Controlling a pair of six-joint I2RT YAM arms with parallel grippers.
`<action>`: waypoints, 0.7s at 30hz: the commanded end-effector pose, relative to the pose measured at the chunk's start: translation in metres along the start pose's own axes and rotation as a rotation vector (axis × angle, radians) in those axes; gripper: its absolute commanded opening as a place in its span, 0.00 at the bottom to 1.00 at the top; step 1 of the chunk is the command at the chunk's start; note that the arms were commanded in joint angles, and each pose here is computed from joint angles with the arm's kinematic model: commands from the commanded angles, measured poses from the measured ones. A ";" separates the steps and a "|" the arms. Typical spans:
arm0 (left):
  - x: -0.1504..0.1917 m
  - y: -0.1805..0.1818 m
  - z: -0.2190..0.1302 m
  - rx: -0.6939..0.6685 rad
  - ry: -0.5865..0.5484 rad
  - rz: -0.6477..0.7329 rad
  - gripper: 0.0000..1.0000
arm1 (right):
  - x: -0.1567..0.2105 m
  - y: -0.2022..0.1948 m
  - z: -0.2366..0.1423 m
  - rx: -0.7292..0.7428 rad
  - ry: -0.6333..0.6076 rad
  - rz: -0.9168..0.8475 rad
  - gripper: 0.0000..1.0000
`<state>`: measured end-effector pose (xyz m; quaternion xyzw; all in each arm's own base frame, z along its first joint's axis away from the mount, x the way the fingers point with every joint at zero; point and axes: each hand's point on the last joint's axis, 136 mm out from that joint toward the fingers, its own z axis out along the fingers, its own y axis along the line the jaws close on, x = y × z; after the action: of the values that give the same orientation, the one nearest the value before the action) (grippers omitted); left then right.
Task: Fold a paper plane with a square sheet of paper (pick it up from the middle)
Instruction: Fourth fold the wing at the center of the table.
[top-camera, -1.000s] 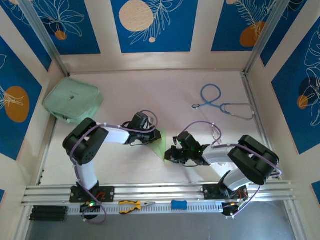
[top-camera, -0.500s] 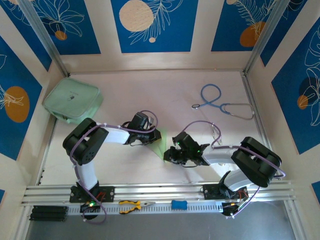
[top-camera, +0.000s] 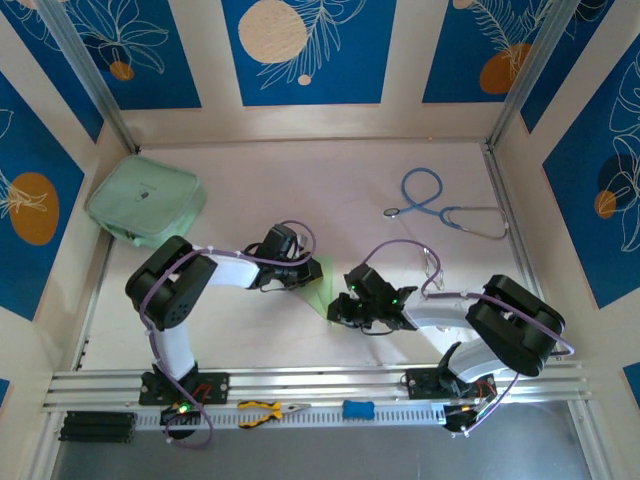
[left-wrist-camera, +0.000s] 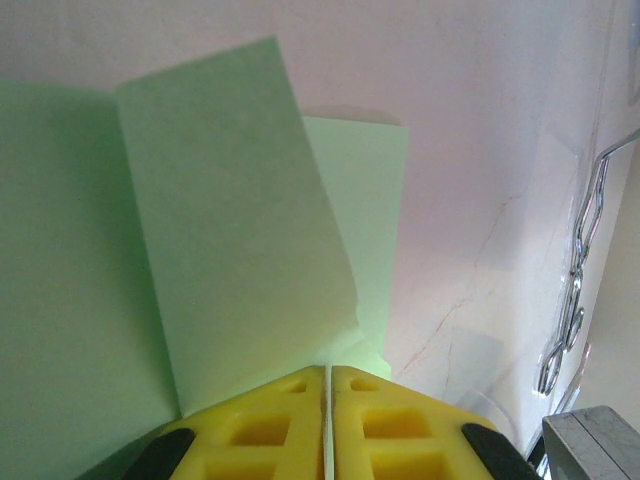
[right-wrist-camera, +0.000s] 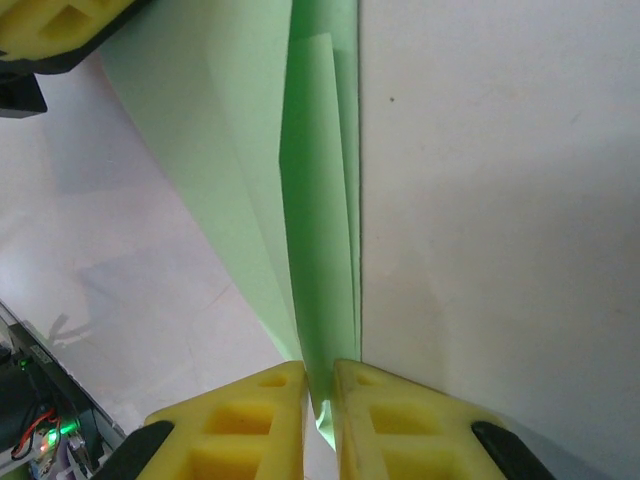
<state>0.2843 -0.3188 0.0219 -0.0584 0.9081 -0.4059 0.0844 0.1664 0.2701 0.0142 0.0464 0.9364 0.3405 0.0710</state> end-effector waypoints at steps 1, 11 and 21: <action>0.011 0.026 0.002 -0.082 0.017 -0.043 0.12 | 0.011 -0.026 -0.001 0.113 0.028 0.011 0.16; 0.011 0.026 0.002 -0.081 0.020 -0.042 0.12 | 0.012 -0.029 -0.002 0.081 0.032 0.040 0.10; 0.012 0.027 0.004 -0.076 0.025 -0.048 0.12 | 0.016 -0.029 -0.006 0.063 0.040 0.038 0.13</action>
<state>0.2845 -0.3190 0.0223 -0.0649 0.9073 -0.4072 0.0819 0.1654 0.2610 0.0141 0.0539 0.9350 0.3421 0.0770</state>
